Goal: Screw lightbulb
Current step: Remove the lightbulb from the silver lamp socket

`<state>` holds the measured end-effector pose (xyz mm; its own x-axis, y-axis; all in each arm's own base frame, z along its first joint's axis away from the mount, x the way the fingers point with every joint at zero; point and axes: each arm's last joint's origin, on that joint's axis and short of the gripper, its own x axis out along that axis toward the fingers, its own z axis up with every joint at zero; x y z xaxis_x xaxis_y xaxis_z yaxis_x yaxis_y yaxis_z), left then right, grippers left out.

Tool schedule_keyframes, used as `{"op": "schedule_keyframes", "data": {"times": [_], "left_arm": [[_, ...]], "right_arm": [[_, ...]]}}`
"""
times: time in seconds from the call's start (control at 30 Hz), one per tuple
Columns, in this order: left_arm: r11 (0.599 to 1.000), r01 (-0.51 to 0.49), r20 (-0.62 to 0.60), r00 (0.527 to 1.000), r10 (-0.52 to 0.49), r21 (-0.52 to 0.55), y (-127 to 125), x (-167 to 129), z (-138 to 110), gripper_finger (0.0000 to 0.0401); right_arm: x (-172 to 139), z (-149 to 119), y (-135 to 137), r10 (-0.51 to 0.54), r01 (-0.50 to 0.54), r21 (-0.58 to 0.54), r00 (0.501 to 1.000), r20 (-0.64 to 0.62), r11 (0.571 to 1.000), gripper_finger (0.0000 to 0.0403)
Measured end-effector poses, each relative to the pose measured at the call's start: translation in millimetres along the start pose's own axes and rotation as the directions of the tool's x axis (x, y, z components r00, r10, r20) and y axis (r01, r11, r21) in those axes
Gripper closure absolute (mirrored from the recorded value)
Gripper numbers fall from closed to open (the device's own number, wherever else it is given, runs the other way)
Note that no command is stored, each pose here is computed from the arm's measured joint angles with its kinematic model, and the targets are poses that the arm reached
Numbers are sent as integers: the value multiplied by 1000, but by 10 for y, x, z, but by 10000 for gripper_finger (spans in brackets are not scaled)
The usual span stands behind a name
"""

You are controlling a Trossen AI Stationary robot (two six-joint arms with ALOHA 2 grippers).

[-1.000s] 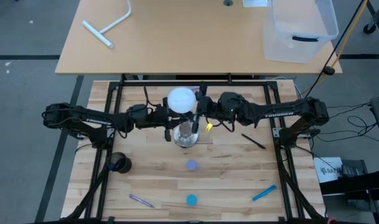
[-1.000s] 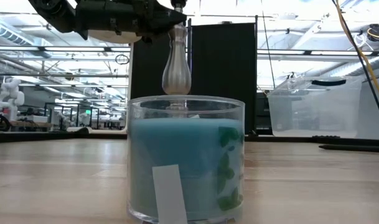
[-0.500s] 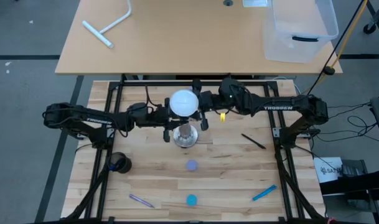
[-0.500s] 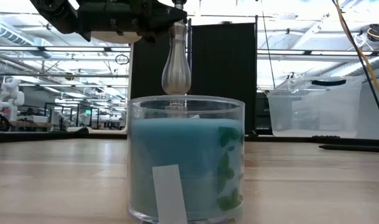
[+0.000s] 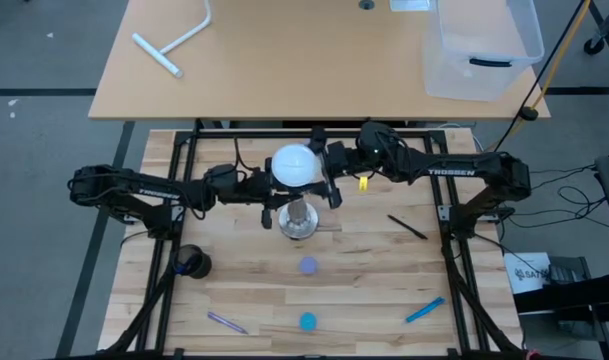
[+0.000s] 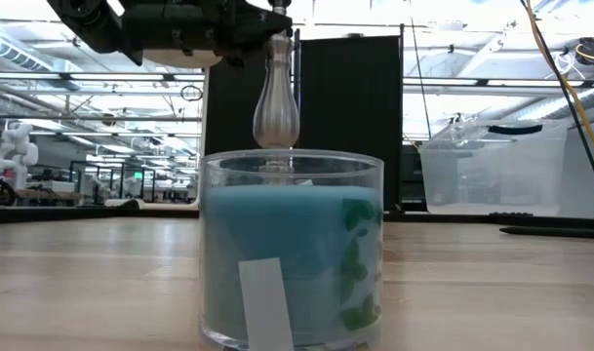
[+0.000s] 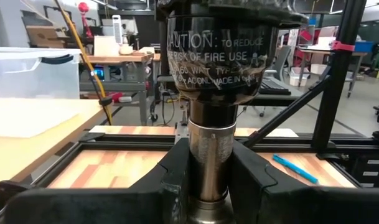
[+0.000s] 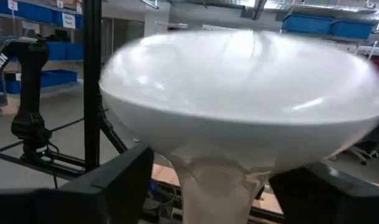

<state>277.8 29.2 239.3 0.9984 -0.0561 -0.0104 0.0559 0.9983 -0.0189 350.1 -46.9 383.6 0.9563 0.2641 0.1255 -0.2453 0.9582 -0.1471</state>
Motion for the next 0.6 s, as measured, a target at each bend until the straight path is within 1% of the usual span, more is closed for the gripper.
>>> {"op": "schedule_keyframes", "data": {"times": [0.13, 0.27, 0.37, 0.43, 0.5, 0.6], "left_arm": [[1000, -2, 3, 1000, 2, 5, 5, 0, 4, 325], [1000, -7, 1, 1000, 7, 4, 8, -1, 1, 325], [1000, -24, 1, 1000, 24, -10, 17, -3, 0, 325], [999, -42, 0, 999, 42, -11, 19, -3, -2, 325], [998, -58, 0, 998, 58, -10, 28, -4, -2, 325], [998, -70, 0, 998, 70, -9, 36, -5, -1, 325]], "right_arm": [[-123, 142, 61, -1, 1, -5, 1000, -23, 1000, 77], [-336, 309, 136, -20, 17, -28, 996, -87, 999, 62], [-516, 453, 204, -103, 93, -82, 986, -132, 992, 61], [-627, 532, 260, -185, 165, -124, 969, -164, 978, 62], [-703, 608, 326, -248, 222, -161, 954, -169, 962, 62], [-736, 675, 443, -289, 258, -185, 943, -164, 948, 62]]}}
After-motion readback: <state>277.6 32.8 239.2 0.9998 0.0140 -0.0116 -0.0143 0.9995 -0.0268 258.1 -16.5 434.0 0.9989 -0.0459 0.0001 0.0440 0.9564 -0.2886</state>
